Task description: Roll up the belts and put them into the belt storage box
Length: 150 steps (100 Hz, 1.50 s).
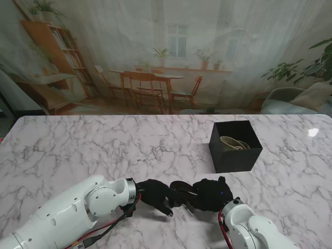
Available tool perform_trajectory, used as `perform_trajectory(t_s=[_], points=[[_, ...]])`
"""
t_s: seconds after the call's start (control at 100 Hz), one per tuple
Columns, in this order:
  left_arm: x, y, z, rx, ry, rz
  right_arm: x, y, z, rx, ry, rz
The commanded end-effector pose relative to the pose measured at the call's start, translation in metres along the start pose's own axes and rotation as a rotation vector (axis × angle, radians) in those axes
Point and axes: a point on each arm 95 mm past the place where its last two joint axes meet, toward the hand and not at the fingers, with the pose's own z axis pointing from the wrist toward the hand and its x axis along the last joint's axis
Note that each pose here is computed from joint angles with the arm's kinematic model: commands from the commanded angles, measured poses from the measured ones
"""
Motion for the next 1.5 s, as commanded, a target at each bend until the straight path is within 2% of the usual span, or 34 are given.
perform_trajectory(t_s=[0.0, 0.57, 0.93, 1.14, 1.49], points=[[-0.014, 0.026, -0.003, -0.085, -0.055, -0.017, 0.001, -0.004, -0.003, 0.011, 0.001, -0.003], [-0.021, 0.028, 0.0, -0.106, -0.084, -0.03, -0.007, -0.005, -0.009, -0.008, -0.014, 0.096], [-0.021, 0.029, 0.003, -0.109, -0.084, -0.043, 0.005, -0.009, -0.006, 0.043, -0.003, 0.004], [-0.021, 0.029, 0.004, -0.111, -0.08, -0.045, 0.014, -0.012, 0.002, 0.024, -0.043, -0.021], [-0.017, 0.028, 0.001, -0.089, -0.055, -0.035, 0.021, -0.015, 0.009, -0.038, -0.105, -0.006]])
